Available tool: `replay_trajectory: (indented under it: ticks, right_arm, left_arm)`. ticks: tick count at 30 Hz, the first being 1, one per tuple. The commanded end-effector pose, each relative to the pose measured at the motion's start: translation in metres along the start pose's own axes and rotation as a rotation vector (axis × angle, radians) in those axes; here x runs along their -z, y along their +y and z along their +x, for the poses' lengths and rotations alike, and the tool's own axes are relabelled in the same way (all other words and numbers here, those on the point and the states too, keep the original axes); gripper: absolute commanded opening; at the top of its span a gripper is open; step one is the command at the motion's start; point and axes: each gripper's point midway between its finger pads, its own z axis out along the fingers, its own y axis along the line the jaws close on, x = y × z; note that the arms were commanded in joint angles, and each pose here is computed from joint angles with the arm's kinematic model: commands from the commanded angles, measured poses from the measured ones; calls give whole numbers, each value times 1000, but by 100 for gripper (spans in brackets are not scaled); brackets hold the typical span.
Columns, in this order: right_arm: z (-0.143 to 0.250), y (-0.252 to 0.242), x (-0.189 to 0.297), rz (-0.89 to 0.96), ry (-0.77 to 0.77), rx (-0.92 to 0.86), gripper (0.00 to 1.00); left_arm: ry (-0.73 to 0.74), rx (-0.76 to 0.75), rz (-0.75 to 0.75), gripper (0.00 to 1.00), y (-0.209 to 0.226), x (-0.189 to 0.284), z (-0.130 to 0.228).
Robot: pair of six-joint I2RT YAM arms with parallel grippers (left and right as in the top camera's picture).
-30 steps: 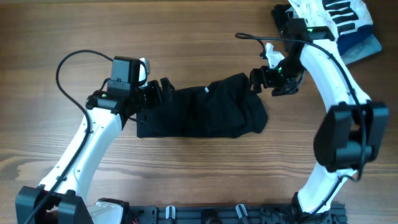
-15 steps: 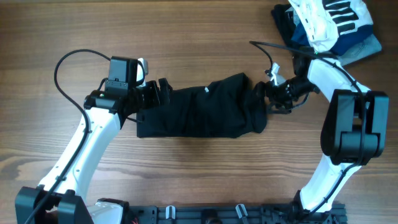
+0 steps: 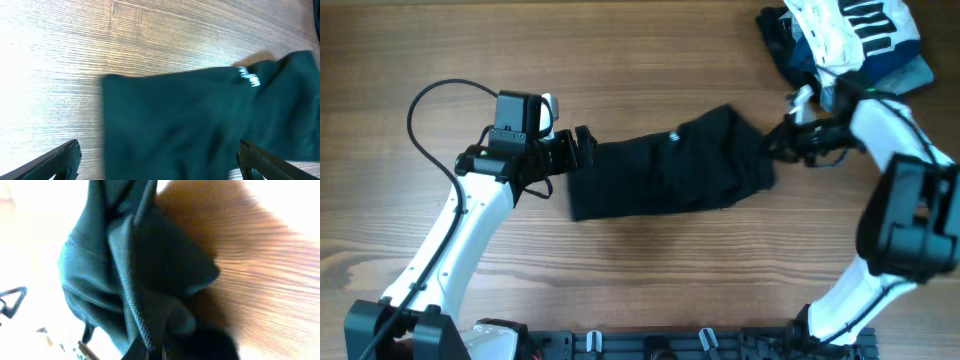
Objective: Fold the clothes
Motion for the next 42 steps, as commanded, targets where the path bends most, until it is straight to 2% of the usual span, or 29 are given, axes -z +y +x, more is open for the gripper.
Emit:
replay_trajectory:
  ticks: [1, 4, 7, 9, 13, 19, 21, 26, 27, 31, 33, 36, 39, 41, 42]
  right_arm:
    - [-22, 33, 57, 86, -153, 138, 4]
    - [-17, 63, 72, 98, -173, 212, 5]
    - [-4, 98, 62, 83, -149, 302, 4]
    - [9, 123, 39, 70, -96, 381, 4]
    - [31, 151, -11, 166, -17, 489, 4]
    - [72, 191, -74, 145, 100, 639, 6]
    - [86, 195, -89, 142, 145, 665, 14]
    - [112, 205, -111, 129, 216, 747, 28]
    - [118, 208, -113, 130, 227, 768, 38]
    - [130, 216, -120, 122, 242, 804, 49]
    - [132, 217, -121, 120, 245, 813, 51]
    - [125, 233, -104, 97, 197, 832, 59]
    - [105, 260, -66, 109, 59, 874, 65]
    - [82, 258, -38, 231, -68, 860, 66]
    - [64, 244, -23, 344, -145, 792, 65]
  left_arm:
    - [-30, -13, -49, 100, 9, 1, -8]
    - [-49, -11, -108, 100, 19, 2, -10]
    - [-64, -9, -180, 100, 32, 4, -12]
    - [-80, -2, -241, 100, 44, 7, -15]
    - [-108, 39, -356, 100, 76, 14, -21]
    - [-131, 148, -409, 100, 116, 25, -31]
    - [-136, 172, -418, 100, 124, 28, -33]
    - [-140, 182, -422, 100, 128, 30, -33]
    - [-140, 182, -422, 100, 128, 30, -33]
    - [-143, 181, -422, 100, 128, 30, -34]
    - [-143, 181, -422, 100, 128, 30, -34]
    - [-143, 181, -422, 100, 128, 30, -34]
    - [-143, 181, -422, 100, 128, 30, -34]
    - [-143, 181, -422, 100, 128, 30, -34]
    - [-143, 182, -422, 100, 128, 30, -34]
